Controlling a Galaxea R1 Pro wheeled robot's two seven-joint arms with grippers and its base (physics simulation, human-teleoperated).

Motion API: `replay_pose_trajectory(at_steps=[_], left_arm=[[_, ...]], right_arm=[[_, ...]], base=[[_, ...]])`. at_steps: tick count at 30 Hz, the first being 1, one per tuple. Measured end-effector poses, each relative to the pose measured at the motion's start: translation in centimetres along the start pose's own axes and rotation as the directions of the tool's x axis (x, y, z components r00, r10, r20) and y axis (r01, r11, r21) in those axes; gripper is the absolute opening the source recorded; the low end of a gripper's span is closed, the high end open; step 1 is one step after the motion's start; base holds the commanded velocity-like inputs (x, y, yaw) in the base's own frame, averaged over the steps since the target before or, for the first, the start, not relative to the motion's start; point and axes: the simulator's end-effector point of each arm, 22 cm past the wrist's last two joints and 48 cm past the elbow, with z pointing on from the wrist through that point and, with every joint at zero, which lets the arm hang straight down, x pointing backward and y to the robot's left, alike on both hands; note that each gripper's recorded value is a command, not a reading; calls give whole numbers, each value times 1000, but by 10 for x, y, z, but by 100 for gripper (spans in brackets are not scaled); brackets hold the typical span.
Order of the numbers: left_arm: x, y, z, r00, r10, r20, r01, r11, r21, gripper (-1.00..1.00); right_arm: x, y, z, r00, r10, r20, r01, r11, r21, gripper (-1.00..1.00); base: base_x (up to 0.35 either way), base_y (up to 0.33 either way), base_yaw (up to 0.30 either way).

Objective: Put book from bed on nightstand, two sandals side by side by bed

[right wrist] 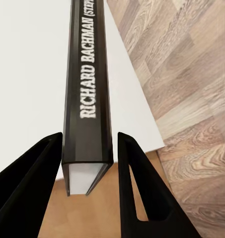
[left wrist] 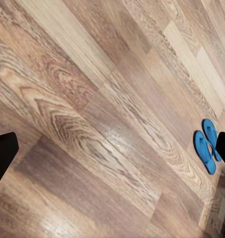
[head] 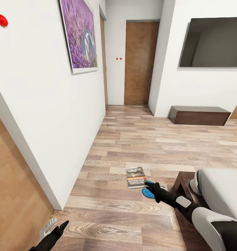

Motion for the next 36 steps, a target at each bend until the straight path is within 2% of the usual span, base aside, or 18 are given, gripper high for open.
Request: replay_pose_trajectory(at_steps=[7,11,18,36], left_arm=[[0,0,0,1000,1,0,-1,1000,1,100],[0,0,0,1000,1,-1,-1,1000,1,100],[1,-1,0,1000,1,-1,-1,1000,1,100],[8,-6,2,1000,5,-12,-5,1000,7,100]], right_arm=[[-11,-10,-11,1000,-2,20,2,1000,10,-100],[-15,-30,-21,998,-21,56,19,999,36,-100],[-19,-51,-33,994,-45,101,40,998,54,-100],[-13,-58,-38,993,-43,105,40,999,37,-100]], base=[[0,0,0],[0,0,0],[0,0,0],[0,0,0]])
